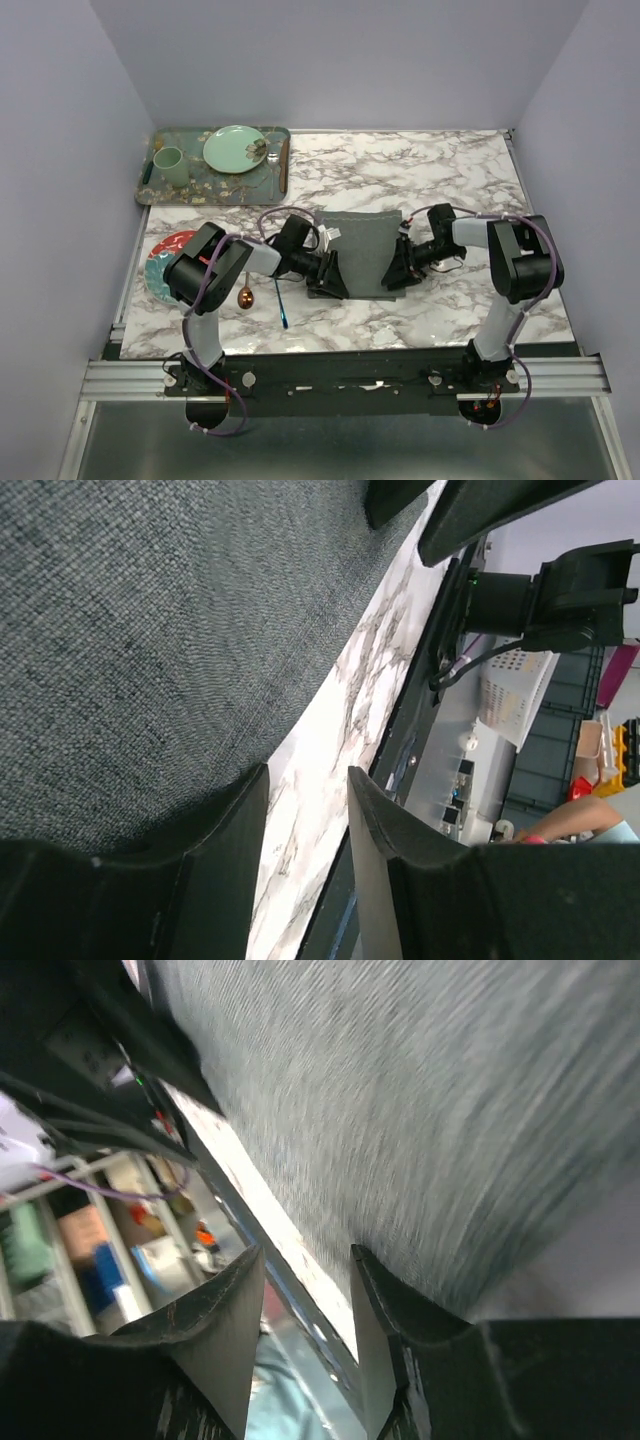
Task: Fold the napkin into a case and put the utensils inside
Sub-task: Smooth out the lower triangle-folded napkin at the center of the board, then pick up the lower triangle-folded napkin from the center of the board.
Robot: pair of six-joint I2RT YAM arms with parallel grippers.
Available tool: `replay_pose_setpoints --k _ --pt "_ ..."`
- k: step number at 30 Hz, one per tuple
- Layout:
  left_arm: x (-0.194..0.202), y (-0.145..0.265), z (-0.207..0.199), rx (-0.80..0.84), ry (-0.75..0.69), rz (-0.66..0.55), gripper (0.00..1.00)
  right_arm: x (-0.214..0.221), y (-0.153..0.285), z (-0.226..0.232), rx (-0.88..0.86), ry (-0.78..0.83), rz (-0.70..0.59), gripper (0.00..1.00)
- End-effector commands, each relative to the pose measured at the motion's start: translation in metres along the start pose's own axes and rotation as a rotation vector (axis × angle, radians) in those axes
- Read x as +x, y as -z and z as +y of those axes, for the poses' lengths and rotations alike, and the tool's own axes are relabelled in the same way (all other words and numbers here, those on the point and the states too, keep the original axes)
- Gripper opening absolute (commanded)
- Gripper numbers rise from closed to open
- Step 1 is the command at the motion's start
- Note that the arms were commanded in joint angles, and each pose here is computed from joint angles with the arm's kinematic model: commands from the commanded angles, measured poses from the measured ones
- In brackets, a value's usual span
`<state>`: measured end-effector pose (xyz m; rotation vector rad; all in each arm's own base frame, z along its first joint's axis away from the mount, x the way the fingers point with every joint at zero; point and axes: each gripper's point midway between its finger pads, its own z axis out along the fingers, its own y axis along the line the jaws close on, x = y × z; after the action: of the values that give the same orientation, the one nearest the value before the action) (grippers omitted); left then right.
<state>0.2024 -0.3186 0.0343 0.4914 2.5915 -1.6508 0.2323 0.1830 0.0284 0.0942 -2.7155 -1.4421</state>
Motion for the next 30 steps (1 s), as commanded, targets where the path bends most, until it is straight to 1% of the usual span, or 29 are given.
replay_pose_setpoints --k 1,2,3,4,5,6,7,8,9,10,11,12,13,14,15,16,17,18,19,20,21,22,23,24,25,26,27,29,30 --pt "-0.010 0.012 -0.027 0.044 -0.191 -0.043 0.53 0.011 0.021 0.025 -0.020 0.172 -0.019 0.48" --pt "-0.012 0.019 -0.035 0.012 -0.234 -0.041 0.55 0.003 0.030 0.041 -0.037 0.265 -0.054 0.50" --pt "-0.019 0.026 -0.045 -0.002 -0.323 -0.054 0.57 -0.001 0.045 0.063 -0.042 0.360 -0.104 0.52" --pt "-0.042 0.040 -0.074 -0.010 -0.530 -0.098 0.60 -0.004 0.055 0.074 -0.024 0.423 -0.135 0.54" --pt "-0.038 0.049 -0.070 -0.079 -0.541 -0.062 0.62 -0.015 0.067 0.087 -0.002 0.513 -0.184 0.58" --pt "-0.043 0.057 -0.075 -0.117 -0.606 -0.057 0.63 -0.018 0.081 0.101 0.027 0.599 -0.241 0.60" --pt "-0.060 0.071 -0.092 -0.164 -0.709 -0.092 0.64 -0.029 0.091 0.101 0.095 0.650 -0.291 0.62" --pt "-0.062 0.080 -0.089 -0.217 -0.785 -0.080 0.64 -0.037 0.100 0.105 0.136 0.719 -0.330 0.66" --pt "-0.073 0.092 -0.085 -0.291 -0.832 -0.109 0.65 -0.046 0.111 0.112 0.178 0.788 -0.374 0.67" --pt "-0.080 0.106 -0.095 -0.330 -0.912 -0.148 0.66 -0.059 0.126 0.117 0.266 0.881 -0.450 0.67" --pt "-0.089 0.115 -0.098 -0.371 -1.001 -0.178 0.67 -0.069 0.137 0.122 0.316 0.943 -0.505 0.70" --pt "-0.099 0.127 -0.095 -0.453 -1.049 -0.220 0.69 -0.075 0.144 0.123 0.352 0.978 -0.548 0.74" --pt "-0.101 0.140 -0.100 -0.491 -1.089 -0.268 0.74 -0.092 0.158 0.132 0.410 1.039 -0.640 0.79" --pt "-0.114 0.148 -0.108 -0.522 -1.145 -0.337 0.77 -0.100 0.166 0.138 0.421 1.021 -0.710 0.85" --pt "-0.118 0.153 -0.111 -0.543 -1.179 -0.371 0.80 -0.109 0.169 0.137 0.441 1.007 -0.750 0.85" --pt "-0.118 0.157 -0.109 -0.571 -1.187 -0.401 0.82 -0.123 0.181 0.142 0.482 1.002 -0.804 0.88" --pt "-0.127 0.158 -0.115 -0.566 -1.213 -0.450 0.82 -0.135 0.180 0.135 0.496 0.949 -0.797 0.98" --pt "-0.136 0.147 -0.117 -0.524 -1.150 -0.462 0.82 -0.155 0.185 0.133 0.512 0.896 -0.731 1.00" --pt "-0.140 0.145 -0.114 -0.524 -1.109 -0.467 0.82 -0.165 0.168 0.110 0.484 0.832 -0.649 1.00" --pt "-0.151 0.141 -0.110 -0.522 -1.006 -0.486 0.81 -0.162 0.160 0.108 0.423 0.795 -0.595 1.00" --pt "-0.157 0.143 -0.104 -0.535 -0.959 -0.490 0.81 -0.170 0.163 0.107 0.401 0.764 -0.590 1.00" --pt "-0.160 0.141 -0.103 -0.507 -0.935 -0.480 0.81 -0.174 0.154 0.094 0.376 0.719 -0.550 0.99" --pt "-0.168 0.138 -0.104 -0.470 -0.896 -0.477 0.79 -0.175 0.149 0.091 0.341 0.695 -0.532 0.98" --pt "-0.169 0.136 -0.104 -0.427 -0.867 -0.469 0.77 -0.178 0.151 0.087 0.332 0.671 -0.537 0.96" --pt "-0.178 0.141 -0.098 -0.437 -0.832 -0.486 0.74 -0.180 0.151 0.083 0.327 0.655 -0.534 0.94" --pt "-0.188 0.139 -0.087 -0.457 -0.802 -0.484 0.65 -0.183 0.145 0.072 0.321 0.626 -0.515 0.93" --pt "-0.191 0.139 -0.078 -0.474 -0.731 -0.483 0.61 -0.184 0.144 0.067 0.312 0.606 -0.512 0.88" --pt "-0.207 0.142 -0.050 -0.512 -0.630 -0.469 0.56 -0.187 0.135 0.054 0.297 0.568 -0.488 0.83" --pt "-0.206 0.141 -0.037 -0.511 -0.547 -0.453 0.56 -0.188 0.131 0.049 0.290 0.546 -0.478 0.81"
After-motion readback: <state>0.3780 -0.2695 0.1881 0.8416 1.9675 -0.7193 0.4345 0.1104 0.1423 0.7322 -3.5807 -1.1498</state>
